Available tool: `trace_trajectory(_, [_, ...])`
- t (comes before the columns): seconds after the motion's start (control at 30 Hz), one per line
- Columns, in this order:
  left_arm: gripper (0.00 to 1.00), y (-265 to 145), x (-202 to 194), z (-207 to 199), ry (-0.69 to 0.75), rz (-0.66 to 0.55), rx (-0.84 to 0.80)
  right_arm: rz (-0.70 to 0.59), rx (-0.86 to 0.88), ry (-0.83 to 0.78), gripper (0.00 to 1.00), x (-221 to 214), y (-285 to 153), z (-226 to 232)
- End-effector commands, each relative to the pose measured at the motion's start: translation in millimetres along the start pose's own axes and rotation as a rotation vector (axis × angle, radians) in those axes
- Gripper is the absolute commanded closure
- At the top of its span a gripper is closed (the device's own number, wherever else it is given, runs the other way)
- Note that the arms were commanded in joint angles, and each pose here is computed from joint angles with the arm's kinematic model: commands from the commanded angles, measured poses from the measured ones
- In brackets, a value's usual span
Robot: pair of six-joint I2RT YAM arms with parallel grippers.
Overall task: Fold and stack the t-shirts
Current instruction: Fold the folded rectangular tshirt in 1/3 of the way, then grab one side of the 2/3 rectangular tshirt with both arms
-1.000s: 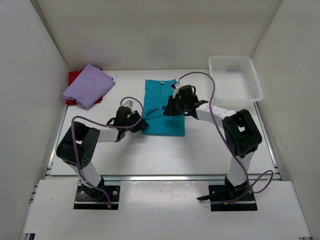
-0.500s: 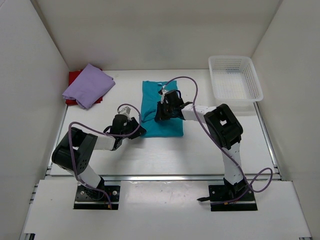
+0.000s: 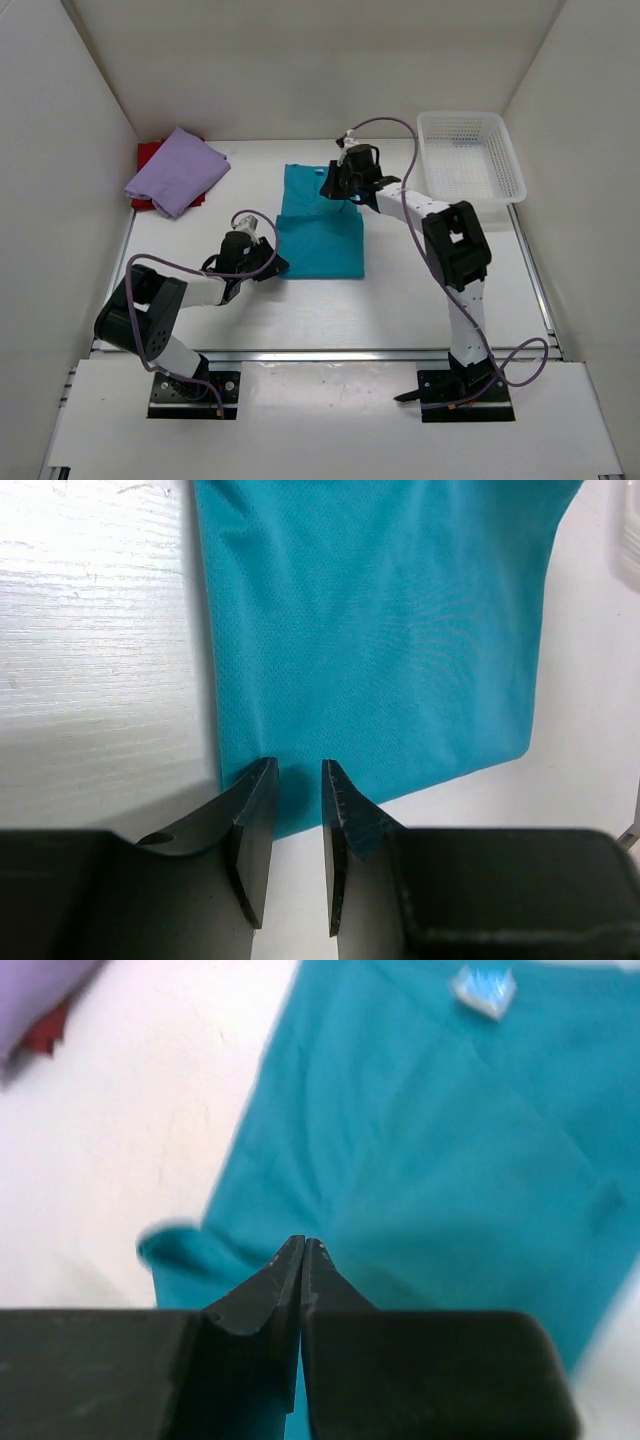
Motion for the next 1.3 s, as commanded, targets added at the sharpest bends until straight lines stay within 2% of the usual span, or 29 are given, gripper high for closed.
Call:
trace_trajectory(0.0, [0.65,-9,13,-9,0.009,-0.025,-0.023,0.013,0.04,0.003,0.99,-8,-47,16])
trace_trajectory(0.1, [0.64,-5,36,-29,0.004,-0.058,-0.064,0.007,0.085,0.03,1.0,-33,-78,18])
trace_trajectory(0.17, [0.64,1,48,-36,-0.006,-0.077,-0.084,0.049,0.081,0.061,1.0,-60,-96,7])
trace_trajectory(0.3, [0.64,23,74,-39,-0.024,-0.114,-0.079,0.101,0.088,0.091,1.0,-88,-111,-13])
trace_trajectory(0.4, [0.65,52,92,-26,-0.065,-0.092,-0.077,0.141,0.074,0.145,1.0,-113,-123,-30])
trace_trajectory(0.53, [0.66,72,107,-5,-0.107,-0.099,-0.036,0.169,0.062,0.164,1.0,-136,-130,-38])
trace_trajectory(0.63, [0.66,91,107,11,-0.126,-0.1,-0.002,0.182,0.039,0.172,1.0,-145,-133,-50])
trace_trajectory(0.67, [0.67,95,97,15,-0.149,-0.063,-0.007,0.195,0.036,0.175,1.0,-150,-134,-51])
trace_trajectory(0.83, [0.65,68,102,1,-0.189,-0.127,-0.106,0.196,0.048,0.156,1.0,-148,-141,-48])
trace_trajectory(0.9, [0.6,48,109,-6,-0.175,-0.173,-0.111,0.184,0.056,0.154,1.0,-144,-148,-44])
trace_trajectory(1.0, [0.5,11,114,-16,-0.137,-0.251,-0.108,0.161,0.08,0.166,0.89,-143,-162,-38])
trace_trajectory(1.1, [0.5,-15,83,-6,-0.06,-0.216,0.01,0.135,0.08,0.191,0.67,-143,-178,-37])
trace_trajectory(1.13, [0.49,-24,83,-10,-0.027,-0.236,0.027,0.13,0.069,0.196,0.65,-147,-183,-39])
trace_trajectory(1.27, [0.45,-39,34,7,0.025,-0.132,0.091,0.138,0.008,0.221,0.56,-168,-200,-53])
Point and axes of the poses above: each gripper's point midway between its finger pads, its own y axis out along the fingers, its own z axis along the line the jaws close on, x = y × z, the point moved 5 cm from there along -y, back along the fingers, and after that the axes turned 7 degrees about y, right-handed, at the moved point
